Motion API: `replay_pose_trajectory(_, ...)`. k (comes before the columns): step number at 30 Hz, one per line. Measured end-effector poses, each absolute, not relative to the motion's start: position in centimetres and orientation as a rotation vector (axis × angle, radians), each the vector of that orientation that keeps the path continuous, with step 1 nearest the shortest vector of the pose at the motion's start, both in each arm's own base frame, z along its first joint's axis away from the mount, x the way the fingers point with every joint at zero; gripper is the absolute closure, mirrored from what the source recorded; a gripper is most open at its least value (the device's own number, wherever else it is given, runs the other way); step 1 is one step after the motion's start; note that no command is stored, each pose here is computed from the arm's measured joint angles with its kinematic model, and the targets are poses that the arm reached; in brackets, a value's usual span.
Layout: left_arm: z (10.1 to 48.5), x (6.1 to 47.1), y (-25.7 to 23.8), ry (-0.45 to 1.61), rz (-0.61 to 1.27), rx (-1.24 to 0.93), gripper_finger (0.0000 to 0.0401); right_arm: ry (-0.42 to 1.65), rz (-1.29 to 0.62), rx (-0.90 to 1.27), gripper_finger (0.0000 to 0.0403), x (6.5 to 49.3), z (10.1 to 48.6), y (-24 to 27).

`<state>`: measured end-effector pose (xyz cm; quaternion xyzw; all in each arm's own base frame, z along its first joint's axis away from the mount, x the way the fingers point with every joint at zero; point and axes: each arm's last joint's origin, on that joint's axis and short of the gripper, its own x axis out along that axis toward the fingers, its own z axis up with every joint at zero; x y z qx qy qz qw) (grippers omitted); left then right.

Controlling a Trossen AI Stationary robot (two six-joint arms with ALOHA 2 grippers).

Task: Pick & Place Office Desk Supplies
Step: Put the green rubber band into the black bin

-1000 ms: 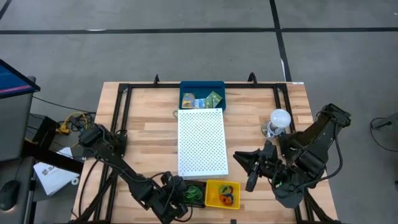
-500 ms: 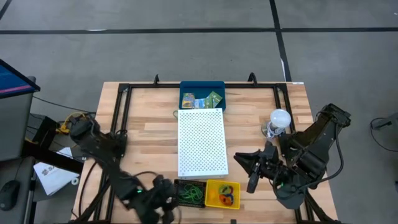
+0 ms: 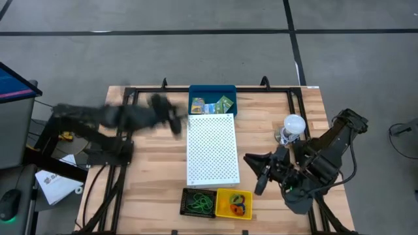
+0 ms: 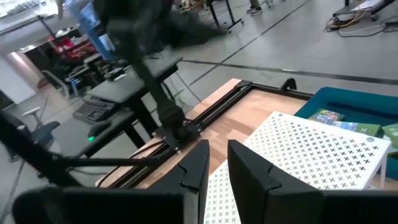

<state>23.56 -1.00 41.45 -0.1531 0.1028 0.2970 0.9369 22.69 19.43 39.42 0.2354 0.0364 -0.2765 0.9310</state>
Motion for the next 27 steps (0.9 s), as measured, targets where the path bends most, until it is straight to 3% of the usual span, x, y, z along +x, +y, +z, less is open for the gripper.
replay_pose_trajectory(6,41.9,18.2,10.5,0.242,0.774,-0.479,0.0238,0.053,-0.619,0.514,0.0346,23.7,39.4,18.2)
replay_pose_trajectory(13,34.9,17.9,18.5,0.546,0.826,-0.597,0.024,0.046,-0.672,0.51,0.0346,24.5,39.5,16.7)
replay_pose_trajectory(18,29.6,17.9,20.5,0.732,0.817,-0.638,0.0225,0.034,-0.689,0.527,0.0346,24.5,39.9,15.9)
replay_pose_trajectory(27,26.6,17.1,20.0,0.832,0.629,-0.688,0.0206,0.023,-0.702,0.548,0.0346,24.5,40.3,15.2)
